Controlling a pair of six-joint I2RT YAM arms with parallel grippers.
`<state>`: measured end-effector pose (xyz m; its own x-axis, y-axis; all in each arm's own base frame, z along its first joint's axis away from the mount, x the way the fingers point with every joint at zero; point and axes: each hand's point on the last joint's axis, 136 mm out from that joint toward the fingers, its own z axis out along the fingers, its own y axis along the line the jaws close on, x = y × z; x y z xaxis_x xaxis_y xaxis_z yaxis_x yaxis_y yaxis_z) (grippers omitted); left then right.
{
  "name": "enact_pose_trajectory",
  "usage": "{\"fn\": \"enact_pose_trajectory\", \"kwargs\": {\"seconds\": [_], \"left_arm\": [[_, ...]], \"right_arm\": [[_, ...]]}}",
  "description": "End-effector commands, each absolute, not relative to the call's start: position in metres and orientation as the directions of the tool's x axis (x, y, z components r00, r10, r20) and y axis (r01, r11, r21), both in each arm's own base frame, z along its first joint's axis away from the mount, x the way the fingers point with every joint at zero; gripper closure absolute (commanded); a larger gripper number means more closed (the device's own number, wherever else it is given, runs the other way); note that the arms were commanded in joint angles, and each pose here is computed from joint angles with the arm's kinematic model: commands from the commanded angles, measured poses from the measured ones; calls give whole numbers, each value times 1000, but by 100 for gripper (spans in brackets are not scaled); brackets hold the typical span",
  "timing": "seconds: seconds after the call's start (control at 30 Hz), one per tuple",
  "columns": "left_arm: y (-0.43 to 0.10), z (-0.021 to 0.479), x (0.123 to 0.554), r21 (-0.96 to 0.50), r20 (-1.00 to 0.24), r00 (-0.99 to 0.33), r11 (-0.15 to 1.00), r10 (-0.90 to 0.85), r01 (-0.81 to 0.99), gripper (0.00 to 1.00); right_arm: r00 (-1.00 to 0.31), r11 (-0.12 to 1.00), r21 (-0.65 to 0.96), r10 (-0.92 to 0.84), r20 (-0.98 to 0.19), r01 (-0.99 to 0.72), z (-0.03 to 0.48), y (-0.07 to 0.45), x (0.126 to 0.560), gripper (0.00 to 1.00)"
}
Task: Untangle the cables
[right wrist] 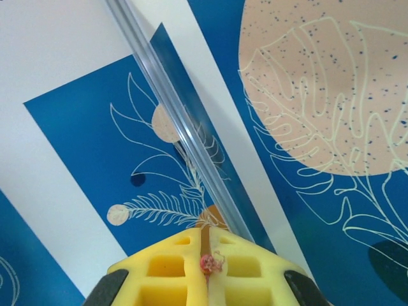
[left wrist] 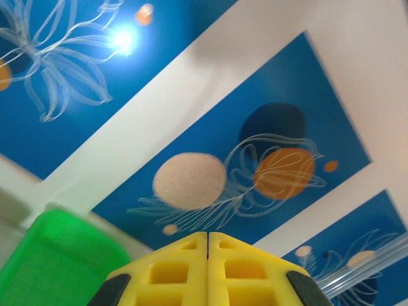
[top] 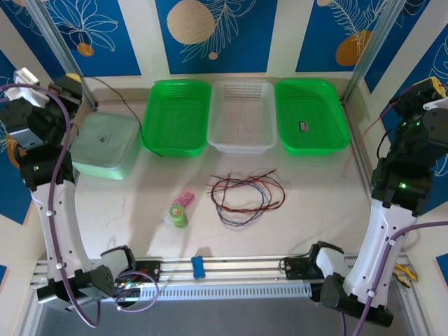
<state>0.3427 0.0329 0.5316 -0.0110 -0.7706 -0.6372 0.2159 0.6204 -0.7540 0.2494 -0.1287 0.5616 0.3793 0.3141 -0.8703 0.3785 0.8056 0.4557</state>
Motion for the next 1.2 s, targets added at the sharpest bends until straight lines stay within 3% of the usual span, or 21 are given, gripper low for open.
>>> {"fn": "enact_pose_trajectory", "kwargs": {"seconds": [0.0,0.2,0.43,0.63,0.83,1.17], "left_arm": [[14,600,335,-681,-652,59,618,-756,392,100],[-7,653,365,-606,-698,74,642,-712,470,100],[-34,636,413,-573,-755,27,680,-655,457,100],[-67,557,476,-537,-834,-87,762,-546,362,100],[-79,448,530,-575,-813,-270,785,-516,233,100],[-94,271,558,-462,-730,-572,887,-374,10,100]], "right_arm": [[412,828,471,332,-849,304,583,-116,244,100],[403,833,506,394,-826,223,593,-104,247,100],[372,849,506,425,-825,151,602,-89,248,100],[356,872,482,424,-833,90,618,-73,247,100],[359,892,449,405,-841,45,637,-59,239,100],[365,903,430,399,-842,5,657,-53,250,100]]}}
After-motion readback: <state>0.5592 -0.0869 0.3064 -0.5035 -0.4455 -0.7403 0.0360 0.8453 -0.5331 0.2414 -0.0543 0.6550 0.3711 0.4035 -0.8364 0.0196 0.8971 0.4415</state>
